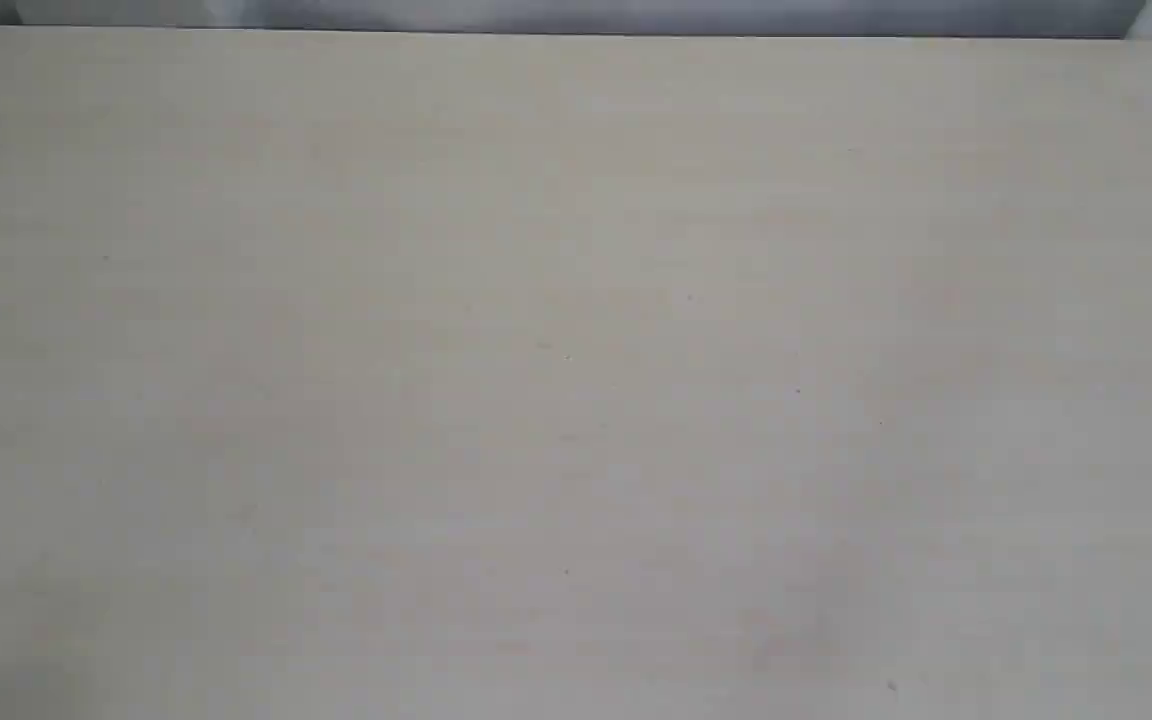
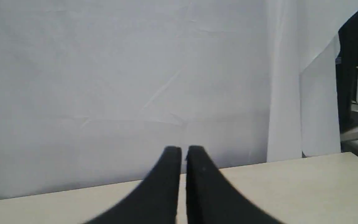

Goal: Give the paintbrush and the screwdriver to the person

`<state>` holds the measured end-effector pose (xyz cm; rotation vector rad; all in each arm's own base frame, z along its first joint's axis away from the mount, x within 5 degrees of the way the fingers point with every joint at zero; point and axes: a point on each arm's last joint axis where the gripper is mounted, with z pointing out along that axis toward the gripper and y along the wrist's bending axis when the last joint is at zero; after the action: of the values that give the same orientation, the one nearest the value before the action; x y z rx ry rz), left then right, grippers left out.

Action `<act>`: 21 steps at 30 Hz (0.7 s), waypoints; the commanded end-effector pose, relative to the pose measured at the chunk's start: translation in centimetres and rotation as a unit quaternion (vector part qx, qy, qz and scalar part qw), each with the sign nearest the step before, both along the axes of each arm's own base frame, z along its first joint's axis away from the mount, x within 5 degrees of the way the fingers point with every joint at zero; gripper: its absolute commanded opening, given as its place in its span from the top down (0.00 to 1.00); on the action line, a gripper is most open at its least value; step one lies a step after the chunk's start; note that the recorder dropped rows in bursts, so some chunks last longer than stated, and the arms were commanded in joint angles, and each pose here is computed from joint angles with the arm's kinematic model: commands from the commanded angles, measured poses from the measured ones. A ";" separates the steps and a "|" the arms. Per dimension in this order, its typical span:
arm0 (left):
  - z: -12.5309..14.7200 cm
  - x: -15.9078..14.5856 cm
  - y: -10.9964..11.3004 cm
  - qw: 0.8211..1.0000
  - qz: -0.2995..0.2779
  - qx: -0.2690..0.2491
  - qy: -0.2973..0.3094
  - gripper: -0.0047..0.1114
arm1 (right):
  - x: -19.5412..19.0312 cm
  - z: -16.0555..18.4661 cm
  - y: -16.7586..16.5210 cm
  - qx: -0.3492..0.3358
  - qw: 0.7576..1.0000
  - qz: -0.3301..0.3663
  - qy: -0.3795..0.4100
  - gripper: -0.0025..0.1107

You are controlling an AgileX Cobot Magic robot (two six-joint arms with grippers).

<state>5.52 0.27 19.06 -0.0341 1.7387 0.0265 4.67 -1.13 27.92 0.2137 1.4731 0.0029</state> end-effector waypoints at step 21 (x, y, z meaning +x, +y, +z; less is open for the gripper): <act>0.0 0.0 -0.1 1.000 -0.004 -0.002 -0.003 0.96 | 0.4 -6.5 -0.4 -0.058 0.994 -0.032 0.092 0.94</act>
<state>5.52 0.27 19.06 -0.0341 1.7387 0.0265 5.17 -1.45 21.69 0.1792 1.6215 -0.1244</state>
